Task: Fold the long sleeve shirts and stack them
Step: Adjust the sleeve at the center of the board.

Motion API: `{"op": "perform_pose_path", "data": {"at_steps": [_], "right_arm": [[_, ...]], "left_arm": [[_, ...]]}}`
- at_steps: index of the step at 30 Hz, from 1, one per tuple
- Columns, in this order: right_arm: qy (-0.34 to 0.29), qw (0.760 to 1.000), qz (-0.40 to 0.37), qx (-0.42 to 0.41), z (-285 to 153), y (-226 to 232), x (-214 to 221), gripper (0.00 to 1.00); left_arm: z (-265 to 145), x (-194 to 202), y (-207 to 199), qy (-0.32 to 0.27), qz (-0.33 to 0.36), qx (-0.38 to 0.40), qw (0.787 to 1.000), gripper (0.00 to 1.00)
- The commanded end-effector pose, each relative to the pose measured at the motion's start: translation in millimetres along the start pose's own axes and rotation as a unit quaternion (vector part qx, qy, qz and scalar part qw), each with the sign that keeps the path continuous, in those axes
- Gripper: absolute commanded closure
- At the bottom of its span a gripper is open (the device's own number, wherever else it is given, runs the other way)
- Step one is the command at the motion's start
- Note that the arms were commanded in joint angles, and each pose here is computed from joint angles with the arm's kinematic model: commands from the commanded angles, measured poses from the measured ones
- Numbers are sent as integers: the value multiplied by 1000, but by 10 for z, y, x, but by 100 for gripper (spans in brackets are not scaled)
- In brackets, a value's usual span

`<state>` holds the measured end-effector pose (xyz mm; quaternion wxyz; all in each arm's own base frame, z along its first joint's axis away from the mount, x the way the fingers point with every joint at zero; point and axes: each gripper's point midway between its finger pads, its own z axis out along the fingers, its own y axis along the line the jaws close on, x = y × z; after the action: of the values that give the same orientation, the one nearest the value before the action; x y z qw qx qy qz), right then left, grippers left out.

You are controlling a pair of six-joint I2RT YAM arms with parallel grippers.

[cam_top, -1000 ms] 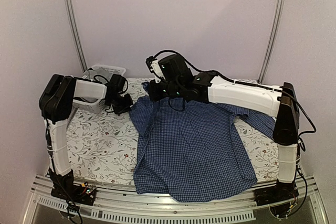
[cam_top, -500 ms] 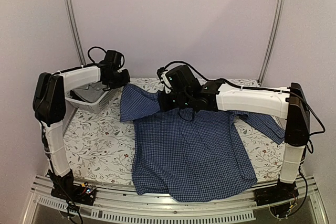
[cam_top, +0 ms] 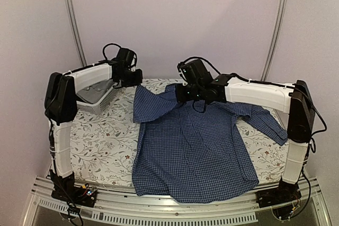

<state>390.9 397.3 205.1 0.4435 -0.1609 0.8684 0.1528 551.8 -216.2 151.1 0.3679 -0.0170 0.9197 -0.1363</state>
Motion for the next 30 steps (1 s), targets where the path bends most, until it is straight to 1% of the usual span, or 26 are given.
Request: {"op": "perform_pose_path", "data": {"at_steps": [1, 5, 9, 11, 13, 15, 17, 18, 22, 26, 30], "right_arm": [[49, 998, 5, 30, 379, -275, 321, 100], [99, 995, 1, 24, 670, -257, 760, 100], [135, 990, 10, 28, 782, -293, 1115, 100], [147, 989, 10, 31, 785, -309, 1237, 100], [157, 987, 11, 32, 782, -323, 1342, 100], [162, 986, 12, 35, 793, -346, 1406, 100], [164, 986, 11, 38, 816, -364, 1421, 100], [164, 986, 13, 38, 825, -378, 1411, 100], [158, 986, 25, 36, 896, -459, 1320, 100], [160, 986, 37, 29, 1015, -525, 1280, 100], [159, 986, 38, 20, 1109, -539, 1222, 100]], "left_arm": [[201, 759, 205, 101, -13, -28, 994, 100], [165, 1195, 205, 139, -20, -1, 990, 100], [109, 1515, 122, 171, -14, 19, 985, 100], [97, 1628, 118, 179, -9, 17, 984, 100], [115, 1645, 166, 175, -10, 11, 984, 100], [183, 1577, 225, 165, -10, 2, 986, 100], [287, 1424, 264, 157, -10, -3, 988, 100], [342, 1266, 263, 145, -9, -5, 989, 100], [590, 922, 401, 128, -15, -18, 992, 100], [824, 741, 535, 125, -26, -27, 991, 100], [916, 658, 562, 120, -25, -23, 992, 100]]}}
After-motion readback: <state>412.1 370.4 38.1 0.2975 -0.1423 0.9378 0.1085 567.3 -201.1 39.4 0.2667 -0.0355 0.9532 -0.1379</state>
